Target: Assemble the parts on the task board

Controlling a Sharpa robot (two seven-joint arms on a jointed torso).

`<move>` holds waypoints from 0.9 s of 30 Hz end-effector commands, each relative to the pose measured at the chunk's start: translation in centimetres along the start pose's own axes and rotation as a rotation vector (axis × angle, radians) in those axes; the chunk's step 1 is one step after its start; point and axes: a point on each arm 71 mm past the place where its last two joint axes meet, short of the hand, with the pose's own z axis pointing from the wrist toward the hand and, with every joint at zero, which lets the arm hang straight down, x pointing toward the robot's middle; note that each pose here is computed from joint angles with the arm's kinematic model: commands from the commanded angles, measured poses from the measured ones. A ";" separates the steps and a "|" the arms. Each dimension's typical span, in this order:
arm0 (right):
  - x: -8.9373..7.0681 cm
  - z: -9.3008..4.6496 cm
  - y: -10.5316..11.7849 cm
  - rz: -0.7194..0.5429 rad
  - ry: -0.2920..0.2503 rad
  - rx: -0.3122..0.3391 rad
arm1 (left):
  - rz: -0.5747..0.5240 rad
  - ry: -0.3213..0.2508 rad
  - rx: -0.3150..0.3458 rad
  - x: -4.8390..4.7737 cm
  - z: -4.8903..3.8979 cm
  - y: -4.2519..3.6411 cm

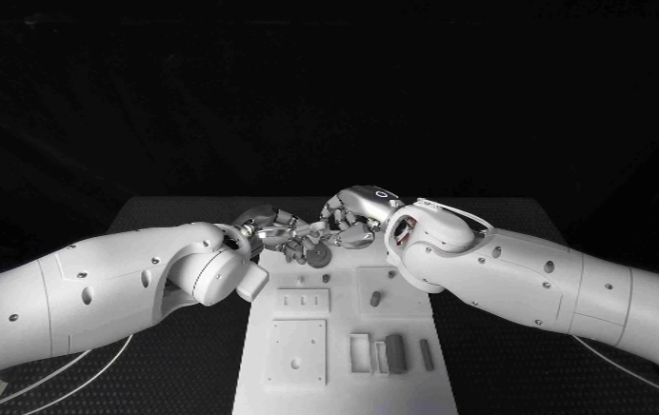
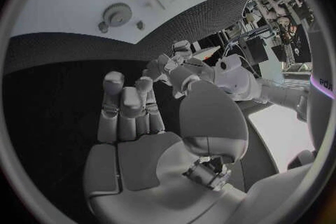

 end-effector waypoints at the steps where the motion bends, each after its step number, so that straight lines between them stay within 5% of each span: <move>1: 0.1 0.0 0.3 -0.011 0.008 -0.009 | -0.006 0.003 0.000 0.16 0.05 -0.10; 27: 0.7 0.3 1.0 0.000 0.020 -0.026 | -0.009 0.020 -0.003 0.55 0.16 -0.20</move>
